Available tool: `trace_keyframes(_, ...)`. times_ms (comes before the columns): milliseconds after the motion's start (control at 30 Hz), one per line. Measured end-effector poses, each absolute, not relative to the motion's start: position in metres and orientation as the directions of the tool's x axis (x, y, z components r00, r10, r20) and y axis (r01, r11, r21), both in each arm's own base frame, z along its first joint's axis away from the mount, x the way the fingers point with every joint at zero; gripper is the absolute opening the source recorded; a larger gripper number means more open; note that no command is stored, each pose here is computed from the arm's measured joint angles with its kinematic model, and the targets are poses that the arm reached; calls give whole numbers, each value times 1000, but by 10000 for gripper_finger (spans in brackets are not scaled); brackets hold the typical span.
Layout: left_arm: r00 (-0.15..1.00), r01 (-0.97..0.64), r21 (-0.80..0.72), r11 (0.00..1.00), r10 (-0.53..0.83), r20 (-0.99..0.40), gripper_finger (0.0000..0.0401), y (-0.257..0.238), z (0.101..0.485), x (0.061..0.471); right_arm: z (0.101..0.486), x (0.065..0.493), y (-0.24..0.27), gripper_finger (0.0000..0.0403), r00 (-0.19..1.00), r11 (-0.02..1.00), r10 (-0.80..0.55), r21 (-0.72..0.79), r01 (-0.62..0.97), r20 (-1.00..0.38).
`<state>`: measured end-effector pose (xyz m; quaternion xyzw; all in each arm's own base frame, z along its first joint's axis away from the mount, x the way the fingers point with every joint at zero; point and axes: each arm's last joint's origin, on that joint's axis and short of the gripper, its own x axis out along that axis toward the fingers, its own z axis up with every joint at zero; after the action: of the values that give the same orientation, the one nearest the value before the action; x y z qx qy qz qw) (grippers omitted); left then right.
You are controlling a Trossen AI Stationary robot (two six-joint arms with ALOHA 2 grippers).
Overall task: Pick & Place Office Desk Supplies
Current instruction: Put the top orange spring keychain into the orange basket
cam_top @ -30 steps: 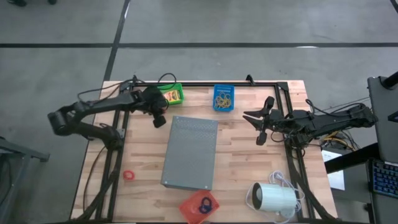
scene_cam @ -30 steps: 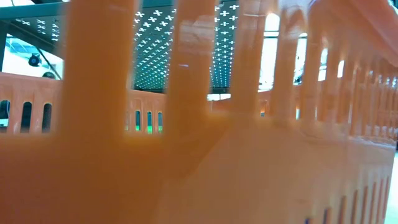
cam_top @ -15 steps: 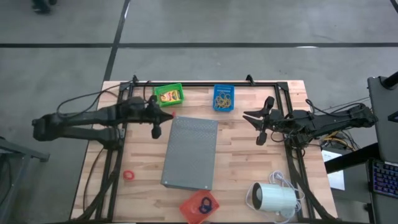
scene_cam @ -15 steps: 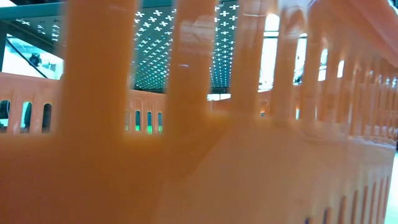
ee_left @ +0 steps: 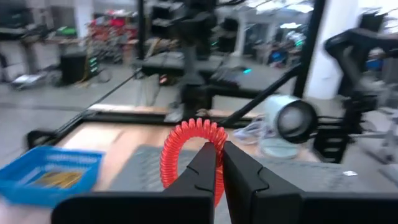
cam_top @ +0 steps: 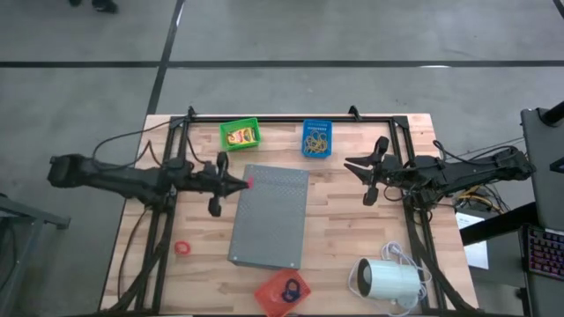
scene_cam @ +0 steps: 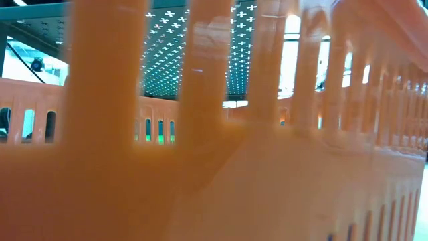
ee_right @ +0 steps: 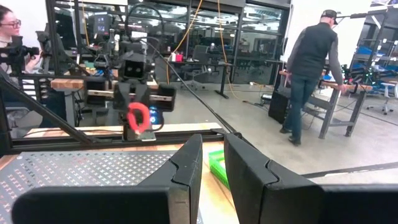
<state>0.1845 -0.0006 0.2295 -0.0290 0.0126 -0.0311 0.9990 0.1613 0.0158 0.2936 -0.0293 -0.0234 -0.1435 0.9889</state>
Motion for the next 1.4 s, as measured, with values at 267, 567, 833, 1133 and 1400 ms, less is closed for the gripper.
trace_keyframes(267,975,220,14,975,-220,10,17,-37,230,189,294,161,16,63,958,957,-282,-51,285,55)
trace_keyframes(567,975,218,43,975,-219,32,17,-78,218,197,294,161,16,63,958,957,-282,-52,285,54)
trace_keyframes(833,933,329,73,941,-336,129,17,-120,226,205,294,161,16,63,958,957,-283,-51,285,55)
trace_keyframes(1133,968,248,127,961,-250,2,17,-178,238,225,294,161,16,63,958,957,-282,-51,285,55)
trace_keyframes(1400,976,215,103,971,-212,-47,17,-219,238,241,294,161,16,63,958,957,-282,-51,285,54)
